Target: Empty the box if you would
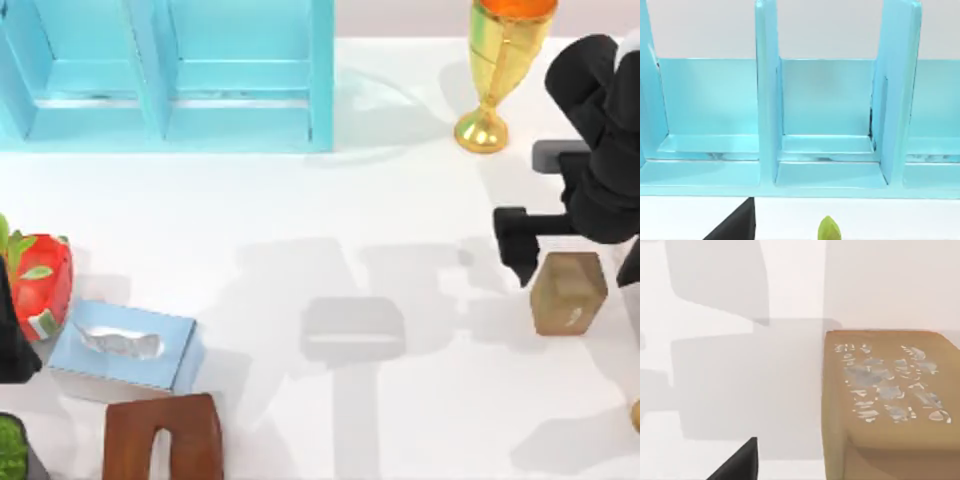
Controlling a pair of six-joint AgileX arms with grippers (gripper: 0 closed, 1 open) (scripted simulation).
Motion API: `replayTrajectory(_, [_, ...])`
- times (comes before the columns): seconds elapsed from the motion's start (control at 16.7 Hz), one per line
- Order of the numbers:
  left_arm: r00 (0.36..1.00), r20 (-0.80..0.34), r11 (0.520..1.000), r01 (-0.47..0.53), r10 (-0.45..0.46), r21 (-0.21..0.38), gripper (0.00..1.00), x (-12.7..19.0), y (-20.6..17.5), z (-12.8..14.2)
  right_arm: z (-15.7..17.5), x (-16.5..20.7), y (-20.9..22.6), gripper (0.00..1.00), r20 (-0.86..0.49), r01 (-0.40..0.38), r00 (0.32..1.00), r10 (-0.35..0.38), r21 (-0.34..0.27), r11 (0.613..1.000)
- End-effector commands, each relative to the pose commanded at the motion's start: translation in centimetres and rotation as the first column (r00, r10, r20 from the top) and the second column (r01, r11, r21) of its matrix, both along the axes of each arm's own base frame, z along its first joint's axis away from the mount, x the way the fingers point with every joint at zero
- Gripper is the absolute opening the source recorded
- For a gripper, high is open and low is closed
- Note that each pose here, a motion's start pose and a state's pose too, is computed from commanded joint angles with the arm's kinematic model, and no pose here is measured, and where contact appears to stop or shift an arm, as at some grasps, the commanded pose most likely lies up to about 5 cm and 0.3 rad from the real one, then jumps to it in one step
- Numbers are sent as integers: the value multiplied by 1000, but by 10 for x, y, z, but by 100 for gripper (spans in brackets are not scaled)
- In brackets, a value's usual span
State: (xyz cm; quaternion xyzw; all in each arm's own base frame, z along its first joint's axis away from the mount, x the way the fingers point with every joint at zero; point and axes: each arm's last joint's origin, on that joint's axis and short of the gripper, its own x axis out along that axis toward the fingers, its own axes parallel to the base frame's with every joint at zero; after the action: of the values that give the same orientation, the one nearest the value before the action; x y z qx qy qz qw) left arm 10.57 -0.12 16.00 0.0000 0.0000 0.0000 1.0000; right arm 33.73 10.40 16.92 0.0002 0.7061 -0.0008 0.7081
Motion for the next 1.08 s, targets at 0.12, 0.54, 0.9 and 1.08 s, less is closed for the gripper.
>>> replayTrajectory(0.12, [1000,0,1000,0,0,0,100,0,0,0,23,-2,-1,100,-14,1,1000,-1,-4,1000])
replayTrajectory(0.54, [1000,0,1000,0,0,0,100,0,0,0,47,-3,-1,100,-3,2,1000,-2,0,1000])
replayTrajectory(0.9, [1000,0,1000,0,0,0,100,0,0,0,57,19,-43,100,-2,0,1000,0,0,1000])
replayTrajectory(1.08, [1000,0,1000,0,0,0,100,0,0,0,65,35,-93,100,-3,-1,1000,1,1,1000])
